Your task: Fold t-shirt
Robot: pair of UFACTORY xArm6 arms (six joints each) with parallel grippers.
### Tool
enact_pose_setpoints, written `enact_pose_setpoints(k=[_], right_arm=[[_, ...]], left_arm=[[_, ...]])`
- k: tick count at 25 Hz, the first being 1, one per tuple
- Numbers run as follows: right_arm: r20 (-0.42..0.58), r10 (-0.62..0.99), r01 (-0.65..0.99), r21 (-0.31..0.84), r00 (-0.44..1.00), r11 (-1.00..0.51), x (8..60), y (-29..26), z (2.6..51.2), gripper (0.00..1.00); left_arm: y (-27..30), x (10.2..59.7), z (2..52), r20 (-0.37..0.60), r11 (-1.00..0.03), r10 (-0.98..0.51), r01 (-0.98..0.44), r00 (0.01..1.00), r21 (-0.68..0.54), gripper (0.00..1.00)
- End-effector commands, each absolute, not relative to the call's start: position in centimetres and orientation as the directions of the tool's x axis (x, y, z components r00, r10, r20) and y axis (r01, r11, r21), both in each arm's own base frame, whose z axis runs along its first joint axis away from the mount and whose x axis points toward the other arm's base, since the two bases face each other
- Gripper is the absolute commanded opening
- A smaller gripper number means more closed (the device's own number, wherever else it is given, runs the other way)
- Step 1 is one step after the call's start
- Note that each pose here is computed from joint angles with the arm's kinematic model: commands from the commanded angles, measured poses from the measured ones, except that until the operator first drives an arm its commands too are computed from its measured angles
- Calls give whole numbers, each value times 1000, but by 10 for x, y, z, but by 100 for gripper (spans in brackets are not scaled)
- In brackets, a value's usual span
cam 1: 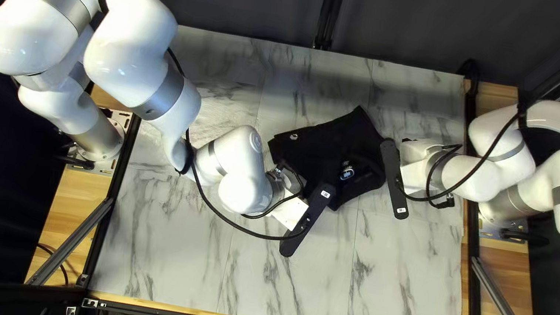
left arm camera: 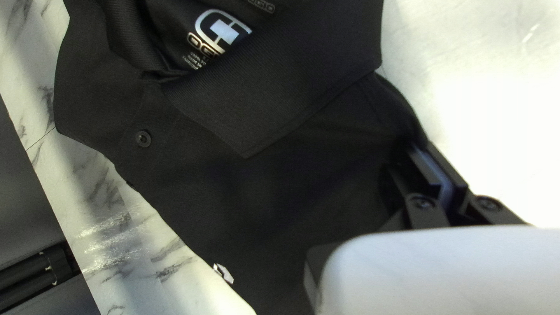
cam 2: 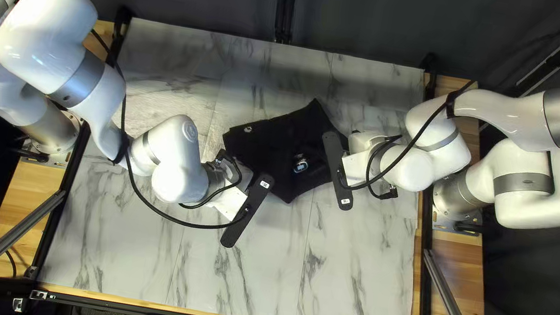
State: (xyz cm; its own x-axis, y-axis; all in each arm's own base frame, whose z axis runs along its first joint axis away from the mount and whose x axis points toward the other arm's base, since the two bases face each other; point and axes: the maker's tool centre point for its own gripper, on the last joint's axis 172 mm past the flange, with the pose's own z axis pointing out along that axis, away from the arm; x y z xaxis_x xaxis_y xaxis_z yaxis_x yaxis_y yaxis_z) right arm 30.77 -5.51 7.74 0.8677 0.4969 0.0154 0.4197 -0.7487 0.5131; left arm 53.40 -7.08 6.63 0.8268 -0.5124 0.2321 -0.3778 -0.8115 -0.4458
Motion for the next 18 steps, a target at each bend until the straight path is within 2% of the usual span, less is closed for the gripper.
enact_pose_setpoints(k=[1, 10, 18], right_arm=[[16, 500, 423, 509, 866, -749, 307, -54, 78, 100], [12, 503, 428, 507, 864, -748, 303, -52, 86, 100], [14, 528, 442, 527, 849, -726, 329, -78, 129, 100]], left_arm=[[-68, 532, 70, 237, -817, -508, -377, 828, -435, 100], [-36, 510, 87, 233, -826, -477, -341, 848, -448, 100], [27, 488, 126, 234, -827, -425, -271, 874, -492, 100]])
